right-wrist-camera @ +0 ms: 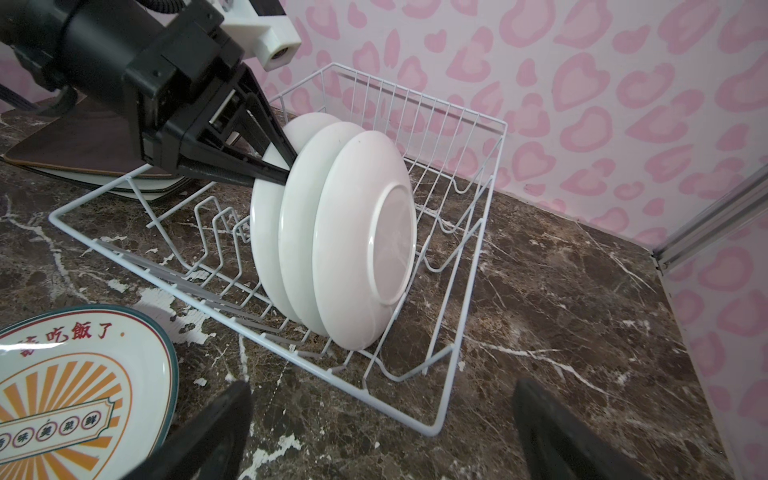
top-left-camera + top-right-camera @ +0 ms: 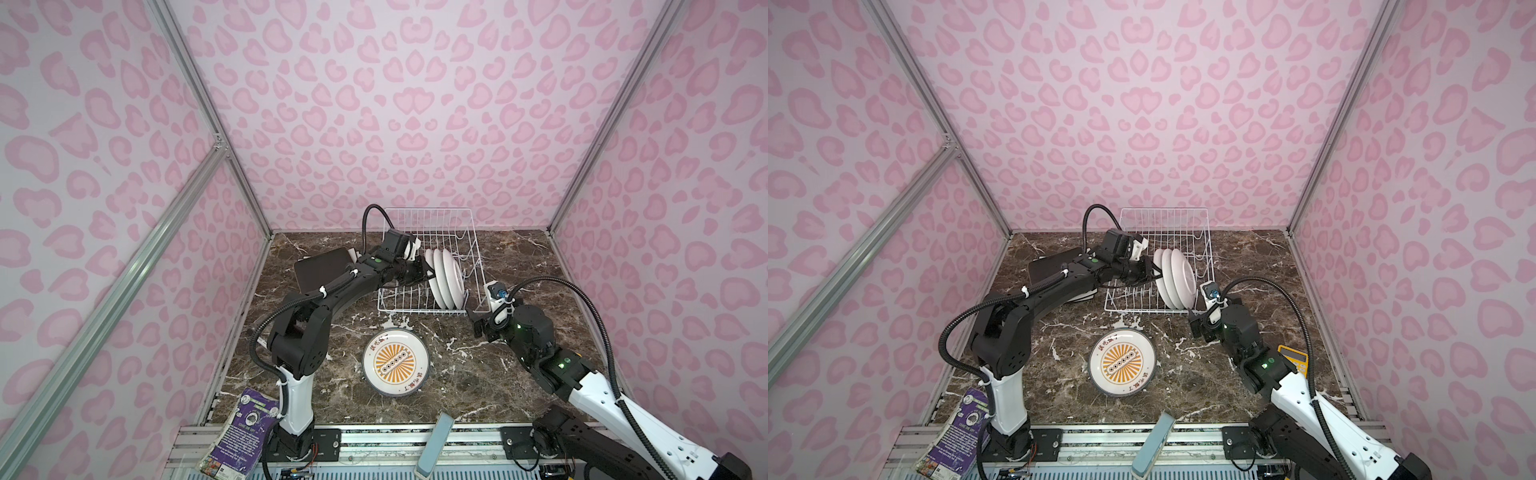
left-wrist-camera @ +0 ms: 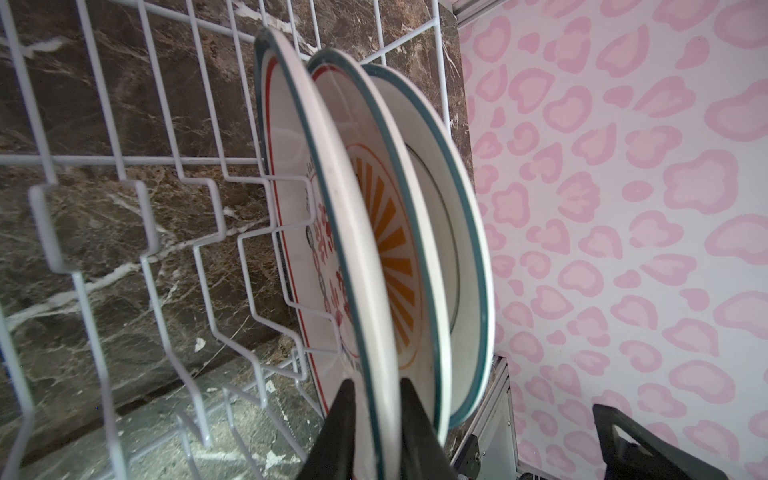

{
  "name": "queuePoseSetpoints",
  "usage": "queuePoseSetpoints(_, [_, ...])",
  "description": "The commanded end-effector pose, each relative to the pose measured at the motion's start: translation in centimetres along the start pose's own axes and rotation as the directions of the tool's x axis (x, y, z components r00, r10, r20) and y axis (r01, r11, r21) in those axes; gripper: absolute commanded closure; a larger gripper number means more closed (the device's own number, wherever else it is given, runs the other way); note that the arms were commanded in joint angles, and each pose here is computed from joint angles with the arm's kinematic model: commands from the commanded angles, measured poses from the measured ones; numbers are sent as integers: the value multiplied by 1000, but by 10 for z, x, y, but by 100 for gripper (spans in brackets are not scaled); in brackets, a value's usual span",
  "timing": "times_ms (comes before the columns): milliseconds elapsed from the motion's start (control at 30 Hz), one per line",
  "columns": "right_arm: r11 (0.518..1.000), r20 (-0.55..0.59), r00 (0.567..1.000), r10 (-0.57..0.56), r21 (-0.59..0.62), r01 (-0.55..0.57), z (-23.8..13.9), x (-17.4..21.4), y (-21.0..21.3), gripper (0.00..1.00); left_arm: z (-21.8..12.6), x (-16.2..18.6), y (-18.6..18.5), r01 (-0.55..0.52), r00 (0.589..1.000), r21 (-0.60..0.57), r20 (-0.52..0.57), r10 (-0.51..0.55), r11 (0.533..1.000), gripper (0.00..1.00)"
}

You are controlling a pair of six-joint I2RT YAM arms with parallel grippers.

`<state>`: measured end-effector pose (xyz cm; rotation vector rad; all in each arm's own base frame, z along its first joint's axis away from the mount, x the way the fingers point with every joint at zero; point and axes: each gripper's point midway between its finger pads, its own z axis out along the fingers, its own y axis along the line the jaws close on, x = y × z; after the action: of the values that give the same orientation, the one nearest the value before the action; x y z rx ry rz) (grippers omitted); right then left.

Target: Unload the plates from the dish rack

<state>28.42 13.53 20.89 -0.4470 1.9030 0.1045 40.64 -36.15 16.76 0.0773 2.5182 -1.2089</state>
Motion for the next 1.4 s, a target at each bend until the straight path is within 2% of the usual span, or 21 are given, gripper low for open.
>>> queuePoseSetpoints(0, [1000, 18, 1000, -7, -2, 7, 1, -8, 0, 1, 4, -3, 6, 24, 1000, -21, 11, -24, 999, 80])
queuePoseSetpoints(367, [1000, 12, 1000, -6, -13, 6, 5, -9, 3, 1, 1, -3, -7, 36, 999, 24, 13, -36, 999, 97])
queuePoseSetpoints(700, [1000, 18, 1000, 10, -1, -10, 1, -7, 0, 1, -16, -8, -28, 10, 999, 64, 33, -12, 998, 97])
queuePoseSetpoints(1367, [1000, 21, 999, 26, -4, -26, 2, -8, 1, 1, -49, -10, -48, -51, 997, 41, 53, 48, 998, 97])
